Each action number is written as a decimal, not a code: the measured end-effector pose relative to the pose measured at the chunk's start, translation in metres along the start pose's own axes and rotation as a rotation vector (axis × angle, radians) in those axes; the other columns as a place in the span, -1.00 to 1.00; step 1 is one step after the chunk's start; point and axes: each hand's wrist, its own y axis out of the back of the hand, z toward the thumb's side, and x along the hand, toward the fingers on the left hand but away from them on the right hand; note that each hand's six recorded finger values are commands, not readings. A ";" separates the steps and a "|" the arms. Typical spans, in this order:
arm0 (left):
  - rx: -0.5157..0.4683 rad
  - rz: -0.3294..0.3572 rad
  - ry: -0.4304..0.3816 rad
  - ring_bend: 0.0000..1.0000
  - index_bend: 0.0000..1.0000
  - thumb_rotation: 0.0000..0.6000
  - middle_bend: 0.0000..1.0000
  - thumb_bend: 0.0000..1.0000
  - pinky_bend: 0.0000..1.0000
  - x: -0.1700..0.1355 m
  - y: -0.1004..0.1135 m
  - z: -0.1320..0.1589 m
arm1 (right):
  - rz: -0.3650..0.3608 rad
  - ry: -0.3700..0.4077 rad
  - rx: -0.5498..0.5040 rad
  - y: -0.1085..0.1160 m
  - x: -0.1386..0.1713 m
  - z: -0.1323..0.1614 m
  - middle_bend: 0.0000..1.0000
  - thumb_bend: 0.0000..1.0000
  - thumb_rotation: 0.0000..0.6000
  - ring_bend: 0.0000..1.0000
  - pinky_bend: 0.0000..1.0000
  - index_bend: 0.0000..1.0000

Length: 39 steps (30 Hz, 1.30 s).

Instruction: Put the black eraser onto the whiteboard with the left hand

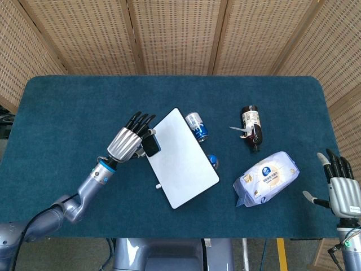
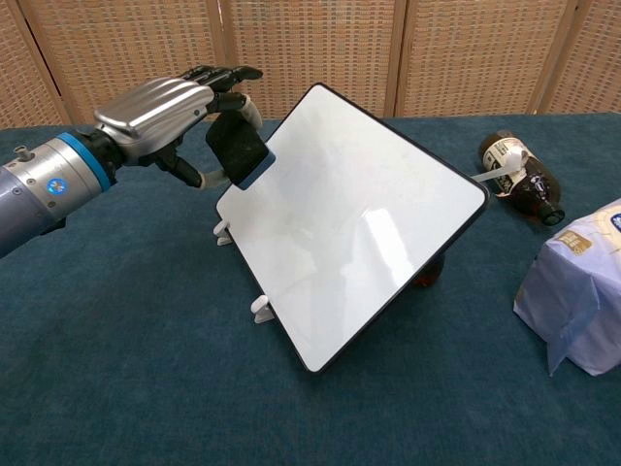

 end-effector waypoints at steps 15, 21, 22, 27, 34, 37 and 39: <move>-0.014 0.013 0.007 -1.00 -0.06 1.00 -1.00 -0.35 -1.00 0.050 -0.006 0.034 | 0.009 0.002 -0.034 0.000 -0.001 -0.002 -1.00 -1.00 1.00 -1.00 -1.00 -0.86; -0.002 0.026 -0.018 -1.00 -0.06 1.00 -1.00 -0.36 -1.00 0.059 -0.005 0.046 | 0.006 0.004 -0.042 0.002 -0.001 -0.003 -1.00 -1.00 1.00 -1.00 -1.00 -0.86; -0.002 0.026 -0.021 -1.00 -0.06 1.00 -1.00 -0.36 -1.00 0.060 -0.006 0.048 | 0.005 0.004 -0.042 0.002 -0.001 -0.003 -1.00 -1.00 1.00 -1.00 -1.00 -0.86; 0.004 0.020 -0.018 -1.00 -0.06 1.00 -1.00 -0.37 -1.00 0.061 -0.008 0.049 | -0.001 0.007 -0.046 0.004 0.000 -0.003 -1.00 -1.00 1.00 -1.00 -1.00 -0.86; 0.017 0.017 -0.020 -1.00 -0.06 1.00 -1.00 -0.39 -1.00 0.060 -0.009 0.048 | -0.002 0.011 -0.046 0.004 0.000 -0.002 -1.00 -1.00 1.00 -1.00 -1.00 -0.86; 0.018 0.018 -0.020 -1.00 -0.07 1.00 -1.00 -0.39 -1.00 0.059 -0.009 0.048 | -0.003 0.012 -0.046 0.004 0.000 -0.001 -1.00 -1.00 1.00 -1.00 -1.00 -0.86; 0.020 0.017 -0.020 -1.00 -0.08 1.00 -1.00 -0.40 -1.00 0.059 -0.009 0.047 | -0.003 0.013 -0.045 0.004 0.000 -0.001 -1.00 -1.00 1.00 -1.00 -1.00 -0.86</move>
